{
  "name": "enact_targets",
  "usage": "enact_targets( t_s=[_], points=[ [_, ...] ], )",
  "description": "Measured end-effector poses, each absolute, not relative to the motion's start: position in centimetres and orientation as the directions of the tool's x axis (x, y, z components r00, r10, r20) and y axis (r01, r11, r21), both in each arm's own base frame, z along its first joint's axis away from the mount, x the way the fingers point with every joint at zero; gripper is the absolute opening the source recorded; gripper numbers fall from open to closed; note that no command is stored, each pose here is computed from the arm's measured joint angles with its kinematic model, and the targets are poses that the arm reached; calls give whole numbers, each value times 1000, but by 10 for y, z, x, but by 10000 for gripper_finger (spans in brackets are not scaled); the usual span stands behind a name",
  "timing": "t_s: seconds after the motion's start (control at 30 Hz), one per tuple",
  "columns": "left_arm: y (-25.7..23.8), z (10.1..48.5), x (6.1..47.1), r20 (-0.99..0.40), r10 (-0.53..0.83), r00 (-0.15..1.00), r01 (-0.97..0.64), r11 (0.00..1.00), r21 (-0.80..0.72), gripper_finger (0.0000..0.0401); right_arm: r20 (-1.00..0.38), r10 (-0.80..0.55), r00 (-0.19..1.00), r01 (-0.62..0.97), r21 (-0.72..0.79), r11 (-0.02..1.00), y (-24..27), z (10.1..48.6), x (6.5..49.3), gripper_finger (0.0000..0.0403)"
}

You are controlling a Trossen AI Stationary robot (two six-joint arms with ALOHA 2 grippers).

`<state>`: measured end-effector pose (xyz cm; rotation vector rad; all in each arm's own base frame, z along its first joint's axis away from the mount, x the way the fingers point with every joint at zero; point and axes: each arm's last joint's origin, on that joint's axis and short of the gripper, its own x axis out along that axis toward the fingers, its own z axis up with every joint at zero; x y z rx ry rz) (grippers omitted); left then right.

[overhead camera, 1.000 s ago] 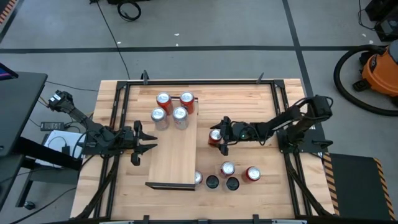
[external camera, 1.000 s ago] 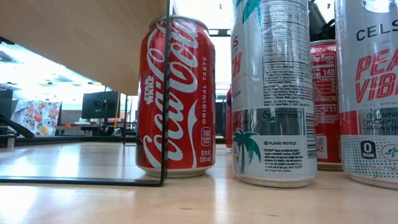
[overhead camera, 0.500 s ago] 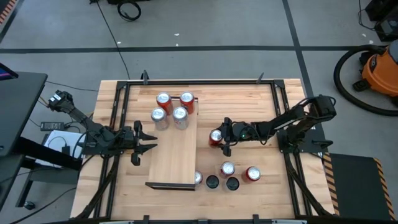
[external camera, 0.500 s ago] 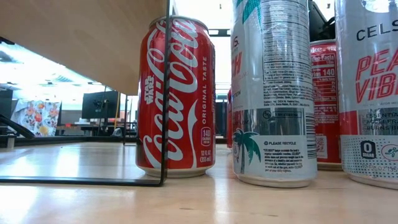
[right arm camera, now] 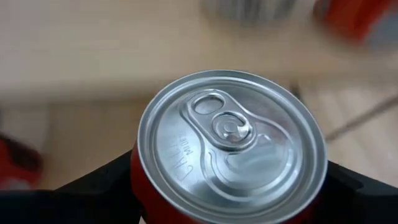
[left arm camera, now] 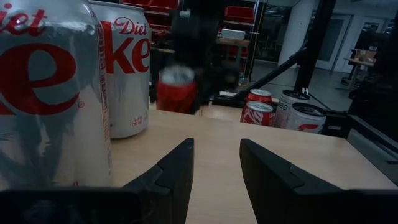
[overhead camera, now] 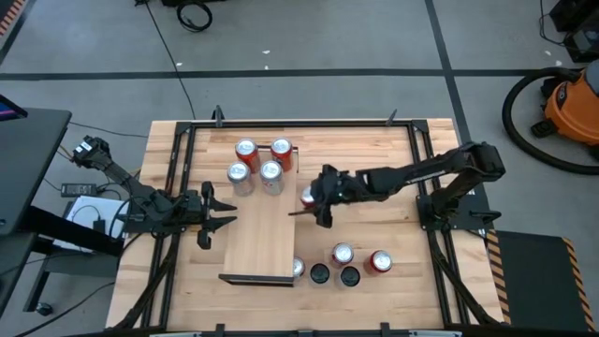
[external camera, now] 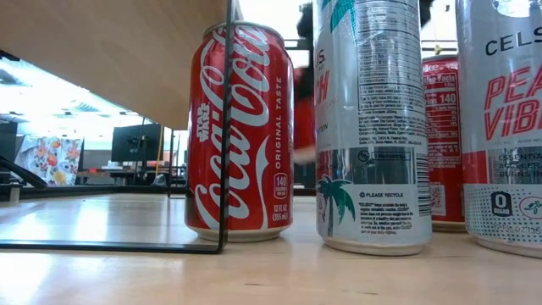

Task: Place canned beverage on shelf
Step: Put the top red black soda can on the shelf

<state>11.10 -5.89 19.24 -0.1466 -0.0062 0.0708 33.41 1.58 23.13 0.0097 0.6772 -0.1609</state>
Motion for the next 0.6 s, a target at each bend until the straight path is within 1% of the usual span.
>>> enact_targets(
  t_s=[0.3,0.43,0.6],
  points=[
    [-59,191,111,-14,71,997,-72,986,-150,140,-640,-123,758,123,-45,991,25,302,344,320],
    [-59,191,111,-14,71,997,-72,985,-157,140,-558,-80,826,60,-55,997,33,325,349,320],
    [-59,191,111,-14,71,997,-72,983,-168,140,-454,-13,891,2,-25,1000,39,326,363,320]
  ],
)
